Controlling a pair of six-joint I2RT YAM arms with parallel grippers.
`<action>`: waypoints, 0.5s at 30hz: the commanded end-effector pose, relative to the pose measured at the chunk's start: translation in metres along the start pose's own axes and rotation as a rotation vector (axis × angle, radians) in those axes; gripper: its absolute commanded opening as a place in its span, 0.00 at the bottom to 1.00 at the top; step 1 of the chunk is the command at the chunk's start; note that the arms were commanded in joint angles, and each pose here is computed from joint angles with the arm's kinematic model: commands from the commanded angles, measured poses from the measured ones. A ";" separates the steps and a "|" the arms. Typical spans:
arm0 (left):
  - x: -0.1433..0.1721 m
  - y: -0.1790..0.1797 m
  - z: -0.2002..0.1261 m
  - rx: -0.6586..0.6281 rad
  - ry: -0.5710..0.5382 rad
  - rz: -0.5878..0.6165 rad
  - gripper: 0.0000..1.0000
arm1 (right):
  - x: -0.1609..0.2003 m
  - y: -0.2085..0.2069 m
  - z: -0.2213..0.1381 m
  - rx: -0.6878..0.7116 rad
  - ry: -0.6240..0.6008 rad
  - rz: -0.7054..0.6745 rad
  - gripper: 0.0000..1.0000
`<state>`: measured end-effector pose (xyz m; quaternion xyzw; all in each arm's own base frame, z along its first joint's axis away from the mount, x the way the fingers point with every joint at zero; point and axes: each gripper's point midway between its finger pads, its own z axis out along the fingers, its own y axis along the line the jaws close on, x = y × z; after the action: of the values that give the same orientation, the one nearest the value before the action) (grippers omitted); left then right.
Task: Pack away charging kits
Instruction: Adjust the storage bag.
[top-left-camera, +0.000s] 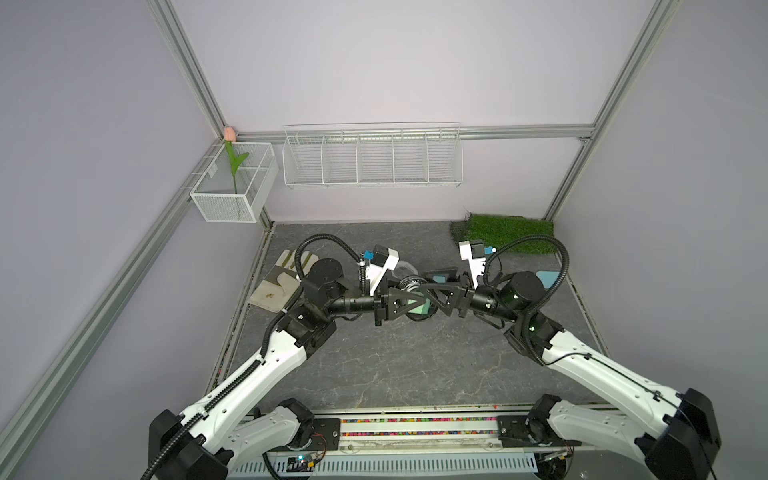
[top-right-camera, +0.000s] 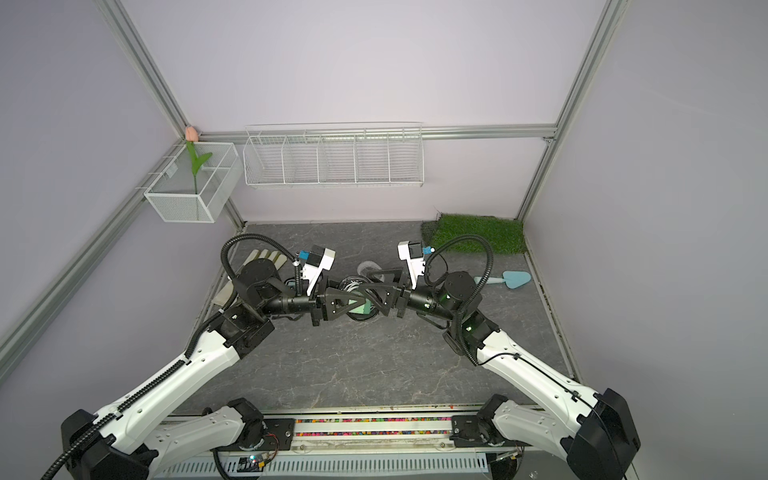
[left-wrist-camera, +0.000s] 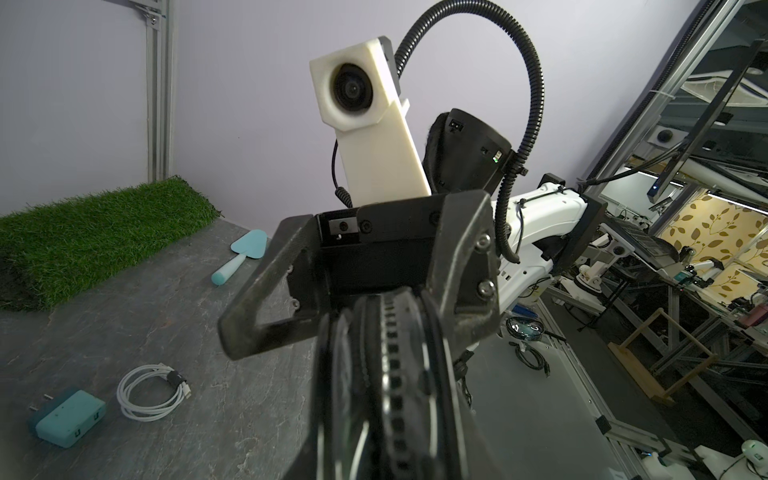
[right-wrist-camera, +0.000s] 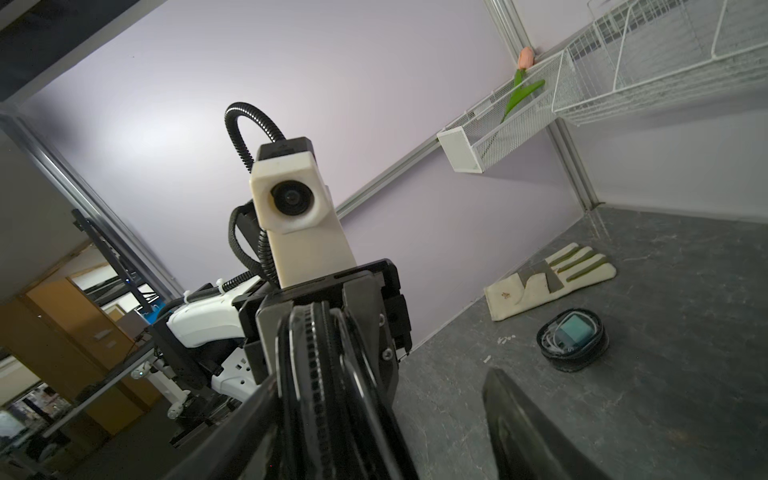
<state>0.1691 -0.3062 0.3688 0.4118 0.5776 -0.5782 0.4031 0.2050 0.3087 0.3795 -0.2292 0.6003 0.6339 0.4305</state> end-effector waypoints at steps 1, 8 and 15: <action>-0.021 -0.009 0.002 0.019 -0.022 0.096 0.00 | -0.011 0.021 0.000 -0.074 -0.029 -0.002 0.67; -0.033 -0.007 0.011 0.045 -0.001 0.114 0.00 | -0.011 0.024 -0.002 -0.084 -0.029 0.011 0.51; -0.034 -0.007 0.011 0.047 -0.010 0.121 0.07 | -0.016 0.021 -0.008 -0.022 -0.052 -0.011 0.25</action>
<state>0.1738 -0.3183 0.3841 0.4409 0.5638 -0.5769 0.3936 0.1993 0.3011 0.3977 -0.2214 0.5806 0.6448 0.4451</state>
